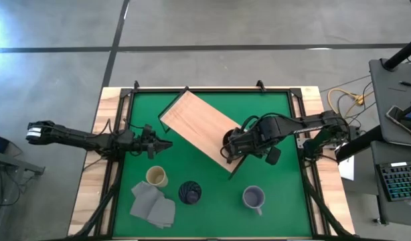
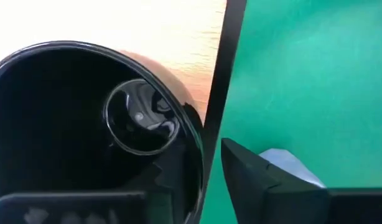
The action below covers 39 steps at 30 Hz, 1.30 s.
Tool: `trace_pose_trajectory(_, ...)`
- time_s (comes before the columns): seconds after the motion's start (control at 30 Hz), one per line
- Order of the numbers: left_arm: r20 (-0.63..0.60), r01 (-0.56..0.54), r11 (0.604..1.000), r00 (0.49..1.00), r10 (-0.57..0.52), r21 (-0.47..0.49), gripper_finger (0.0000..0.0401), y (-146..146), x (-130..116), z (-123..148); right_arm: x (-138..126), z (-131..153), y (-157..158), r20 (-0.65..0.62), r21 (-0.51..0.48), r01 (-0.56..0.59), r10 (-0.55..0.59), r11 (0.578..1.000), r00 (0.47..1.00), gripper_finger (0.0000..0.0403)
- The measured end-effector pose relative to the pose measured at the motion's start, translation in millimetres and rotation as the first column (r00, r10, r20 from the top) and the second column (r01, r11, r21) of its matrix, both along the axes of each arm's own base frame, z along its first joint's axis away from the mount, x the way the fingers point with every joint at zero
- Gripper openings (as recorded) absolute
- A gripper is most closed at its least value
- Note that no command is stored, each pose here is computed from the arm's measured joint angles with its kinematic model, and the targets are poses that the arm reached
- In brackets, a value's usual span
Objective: Stack small to large cups/mugs on shelf
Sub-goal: Put the black mug on the shelf
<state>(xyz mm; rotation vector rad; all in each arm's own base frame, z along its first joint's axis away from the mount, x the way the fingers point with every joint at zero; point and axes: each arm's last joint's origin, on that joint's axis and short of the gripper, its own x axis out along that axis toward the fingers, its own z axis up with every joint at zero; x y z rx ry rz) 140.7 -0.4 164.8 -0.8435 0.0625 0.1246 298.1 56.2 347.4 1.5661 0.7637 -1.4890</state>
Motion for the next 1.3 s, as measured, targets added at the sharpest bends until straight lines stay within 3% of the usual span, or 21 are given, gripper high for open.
trace_pose_trajectory(0.2,-0.001,0.005,1.000,1.000,-0.005,-0.003,0.0063,0,0,0,1,2,0,0.032,0.007,0.000,0.000,1.000,0.999,0.0116)
trace_pose_trajectory(0.43,0.017,0.008,1.000,1.000,-0.008,0.001,0.0063,0,-1,2,-9,30,3,0.102,-0.040,-0.081,0.085,0.996,0.991,0.0125)
trace_pose_trajectory(0.67,0.016,0.004,1.000,1.000,-0.004,0.001,0.0063,0,0,3,-2,41,25,0.137,-0.057,-0.239,0.245,0.969,0.960,0.0089)
trace_pose_trajectory(0.9,0.019,0.002,1.000,1.000,-0.002,0.001,0.0063,0,0,3,12,24,57,0.087,-0.055,-0.300,0.304,0.952,0.949,0.0014)
trace_pose_trajectory(1.07,0.024,0.002,1.000,1.000,-0.002,-0.001,0.0063,0,-1,3,28,2,69,0.039,-0.062,-0.282,0.284,0.958,0.958,0.0009)
trace_pose_trajectory(1.3,0.024,0.003,1.000,1.000,-0.003,-0.001,0.0063,0,0,3,48,-13,74,0.004,-0.174,-0.273,0.278,0.946,0.961,0.0009)
